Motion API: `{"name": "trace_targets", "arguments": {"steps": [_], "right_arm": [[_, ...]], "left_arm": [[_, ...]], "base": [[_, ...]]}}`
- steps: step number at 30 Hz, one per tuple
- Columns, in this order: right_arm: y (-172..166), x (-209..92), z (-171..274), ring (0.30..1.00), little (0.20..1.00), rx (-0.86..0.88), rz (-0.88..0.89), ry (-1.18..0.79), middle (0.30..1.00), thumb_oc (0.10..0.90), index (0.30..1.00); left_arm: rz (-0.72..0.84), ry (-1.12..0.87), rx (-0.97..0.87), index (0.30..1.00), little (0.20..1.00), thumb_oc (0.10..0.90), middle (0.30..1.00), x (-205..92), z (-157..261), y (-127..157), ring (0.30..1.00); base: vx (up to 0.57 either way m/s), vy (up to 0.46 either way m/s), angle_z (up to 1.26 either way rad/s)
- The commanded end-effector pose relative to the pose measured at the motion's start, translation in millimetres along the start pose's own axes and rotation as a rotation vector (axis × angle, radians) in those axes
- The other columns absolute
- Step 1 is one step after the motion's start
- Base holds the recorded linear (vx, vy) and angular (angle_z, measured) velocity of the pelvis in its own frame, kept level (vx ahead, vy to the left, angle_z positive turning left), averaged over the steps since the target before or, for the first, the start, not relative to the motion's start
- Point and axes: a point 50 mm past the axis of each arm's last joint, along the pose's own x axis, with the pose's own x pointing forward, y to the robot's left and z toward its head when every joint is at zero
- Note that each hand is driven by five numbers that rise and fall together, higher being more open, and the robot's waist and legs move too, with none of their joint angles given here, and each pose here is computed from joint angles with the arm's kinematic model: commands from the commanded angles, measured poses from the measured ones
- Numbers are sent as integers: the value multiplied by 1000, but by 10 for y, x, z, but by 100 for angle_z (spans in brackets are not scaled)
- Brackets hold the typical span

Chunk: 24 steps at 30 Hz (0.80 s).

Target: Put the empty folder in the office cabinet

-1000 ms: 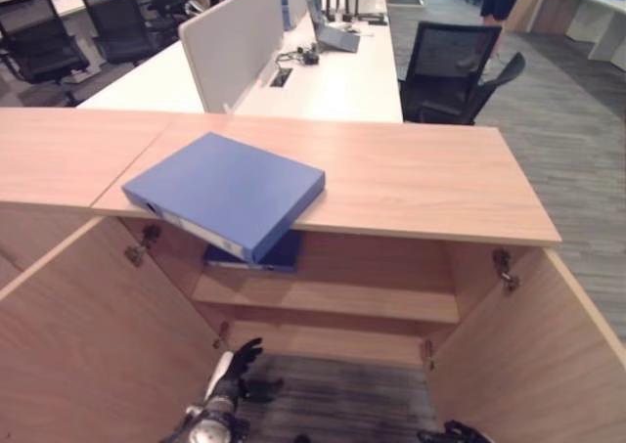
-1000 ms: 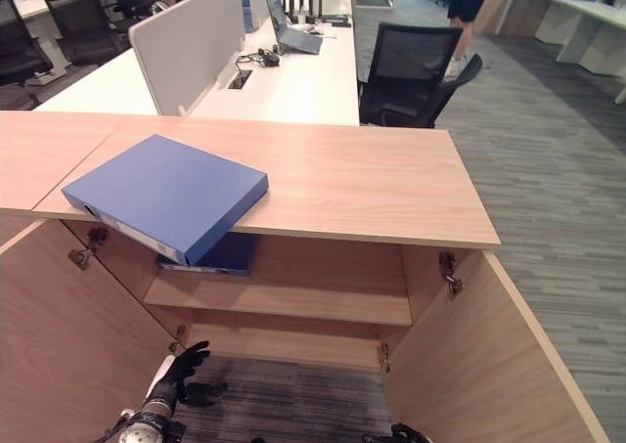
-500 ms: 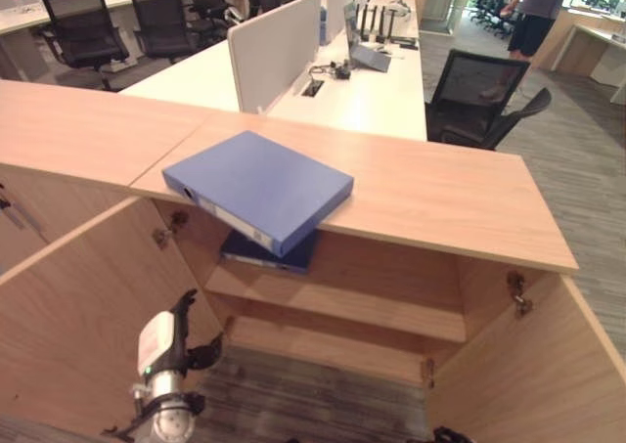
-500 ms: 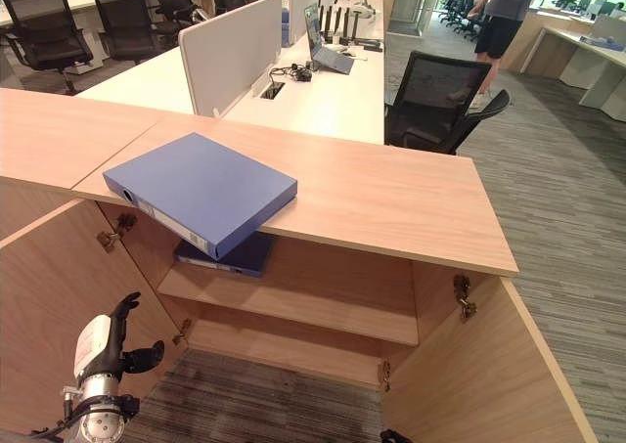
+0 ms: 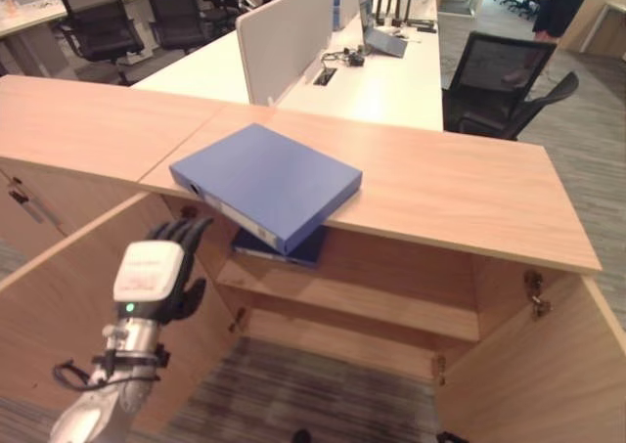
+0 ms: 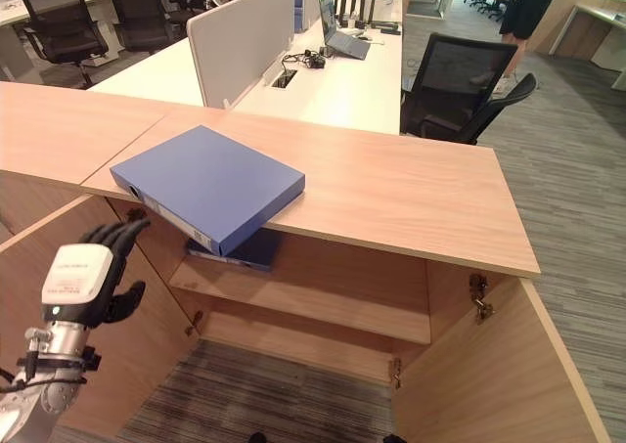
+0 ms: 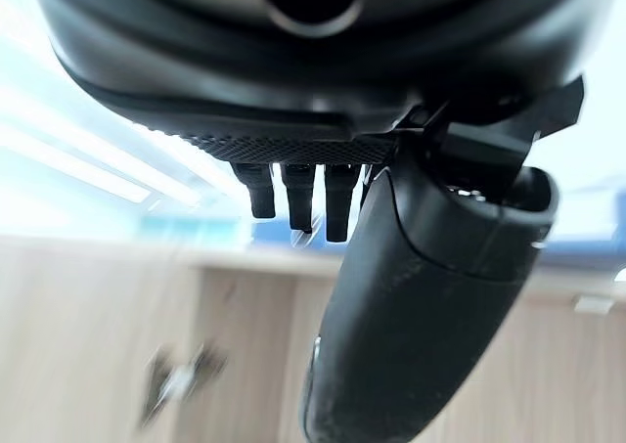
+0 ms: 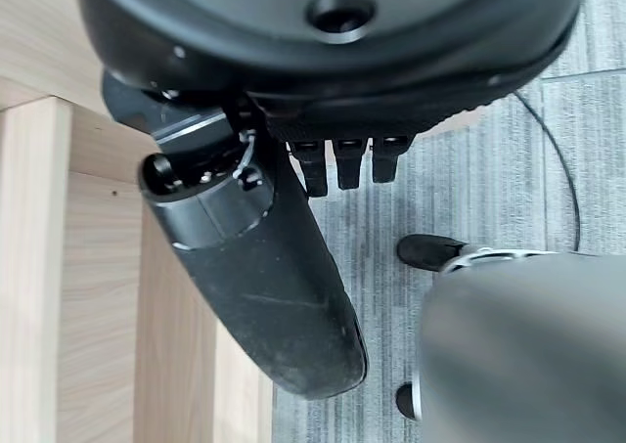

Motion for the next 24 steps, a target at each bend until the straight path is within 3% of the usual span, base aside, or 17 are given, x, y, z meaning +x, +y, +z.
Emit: {"name": "trace_targets", "arguments": {"steps": [1, 14, 24], "right_arm": [[-32, 56, 525, 900, 900, -41, 18, -174, 900, 800, 900], [-86, 45, 432, 900, 900, -61, 11, -148, 900, 800, 900], [-102, 40, 390, 900, 900, -41, 2, -140, 900, 800, 900]], "left_arm": [[343, -161, 61, 900, 900, 800, 900, 474, 139, 602, 900], [418, -270, 196, 900, 900, 800, 900, 587, 189, 902, 900], [382, -281, 209, 900, 900, 800, 900, 626, 177, 867, 900]], "base": [[-12, -5, -5], [10, 1, -2], [0, 1, -1]]}}
